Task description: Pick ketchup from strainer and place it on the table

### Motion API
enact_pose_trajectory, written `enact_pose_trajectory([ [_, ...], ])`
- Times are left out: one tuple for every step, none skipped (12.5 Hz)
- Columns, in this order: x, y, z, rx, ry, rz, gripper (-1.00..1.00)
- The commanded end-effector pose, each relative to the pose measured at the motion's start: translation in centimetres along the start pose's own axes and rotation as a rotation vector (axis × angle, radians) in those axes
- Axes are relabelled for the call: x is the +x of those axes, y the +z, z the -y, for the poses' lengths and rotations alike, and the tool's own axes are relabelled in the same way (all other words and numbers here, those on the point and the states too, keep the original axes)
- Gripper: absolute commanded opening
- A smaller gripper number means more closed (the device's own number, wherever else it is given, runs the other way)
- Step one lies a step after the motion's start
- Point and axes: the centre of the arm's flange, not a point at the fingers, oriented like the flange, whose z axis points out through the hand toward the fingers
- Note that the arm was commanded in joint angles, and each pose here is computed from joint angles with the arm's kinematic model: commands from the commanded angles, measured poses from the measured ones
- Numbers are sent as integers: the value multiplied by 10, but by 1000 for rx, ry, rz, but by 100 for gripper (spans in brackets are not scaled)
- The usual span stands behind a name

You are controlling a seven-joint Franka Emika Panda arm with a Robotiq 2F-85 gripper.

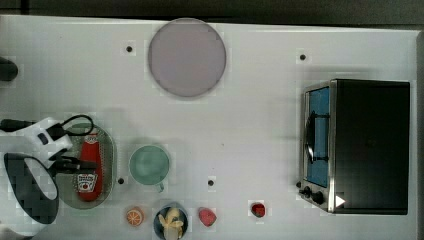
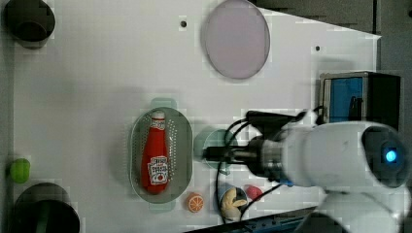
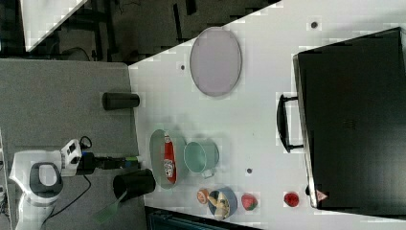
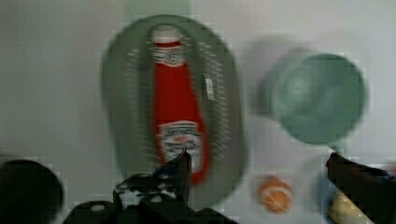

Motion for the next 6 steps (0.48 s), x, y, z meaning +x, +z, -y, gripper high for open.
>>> enact_pose_trajectory([
  [-7, 12, 22, 53, 13, -52, 100],
  [-6, 31, 25, 62, 1, -54, 100],
  [-5, 50, 27, 65, -15, -64, 100],
  [-4, 70, 27, 67, -28, -78, 100],
  [-4, 89, 28, 75, -24, -87, 100],
  [-5, 107, 29, 94, -7, -92, 100],
])
